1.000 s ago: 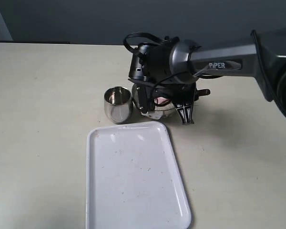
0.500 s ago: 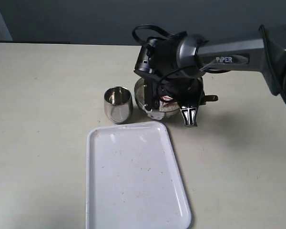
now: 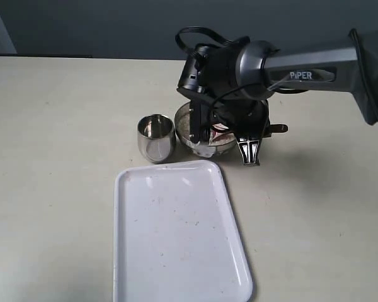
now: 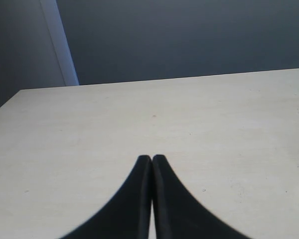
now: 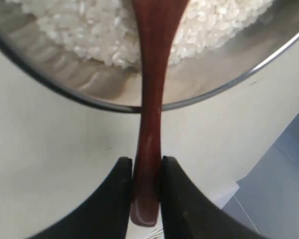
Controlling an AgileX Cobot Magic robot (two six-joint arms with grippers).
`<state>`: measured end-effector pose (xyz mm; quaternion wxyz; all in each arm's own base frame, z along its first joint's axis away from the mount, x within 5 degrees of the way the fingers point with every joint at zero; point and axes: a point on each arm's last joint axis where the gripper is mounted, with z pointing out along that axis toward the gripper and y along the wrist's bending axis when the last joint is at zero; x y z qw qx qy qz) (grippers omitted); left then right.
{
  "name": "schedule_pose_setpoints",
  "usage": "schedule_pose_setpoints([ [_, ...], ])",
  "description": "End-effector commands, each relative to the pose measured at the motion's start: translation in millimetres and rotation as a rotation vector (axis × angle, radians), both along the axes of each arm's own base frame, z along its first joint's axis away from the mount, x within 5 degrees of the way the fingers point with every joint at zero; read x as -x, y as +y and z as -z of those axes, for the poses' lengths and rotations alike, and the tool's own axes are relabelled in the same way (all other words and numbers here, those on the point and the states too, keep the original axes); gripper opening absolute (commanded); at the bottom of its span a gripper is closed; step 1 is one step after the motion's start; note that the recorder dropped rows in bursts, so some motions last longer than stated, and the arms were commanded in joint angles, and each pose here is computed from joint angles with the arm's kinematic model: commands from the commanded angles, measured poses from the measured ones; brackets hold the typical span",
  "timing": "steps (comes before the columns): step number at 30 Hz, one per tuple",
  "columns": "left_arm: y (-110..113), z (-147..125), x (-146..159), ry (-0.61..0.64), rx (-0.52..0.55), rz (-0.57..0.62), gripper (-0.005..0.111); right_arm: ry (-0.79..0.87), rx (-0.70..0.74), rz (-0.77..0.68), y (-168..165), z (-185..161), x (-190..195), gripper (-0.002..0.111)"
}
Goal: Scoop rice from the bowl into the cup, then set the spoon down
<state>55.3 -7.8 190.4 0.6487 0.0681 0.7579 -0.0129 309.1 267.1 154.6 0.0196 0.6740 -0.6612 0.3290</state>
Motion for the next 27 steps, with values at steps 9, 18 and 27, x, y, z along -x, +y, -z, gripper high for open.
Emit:
schedule_pose_setpoints([
  [9, 0, -2, 0, -0.020, 0.003, 0.000, 0.001, -0.069, -0.137, 0.101, 0, -31, -23, 0.000],
  [18, 0, -2, 0, -0.020, 0.003, 0.000, 0.001, 0.006, -0.204, 0.191, -7, -25, -25, 0.000],
  [27, 0, -2, 0, -0.020, 0.003, 0.000, 0.001, 0.009, -0.208, 0.194, -7, -24, -25, 0.000],
])
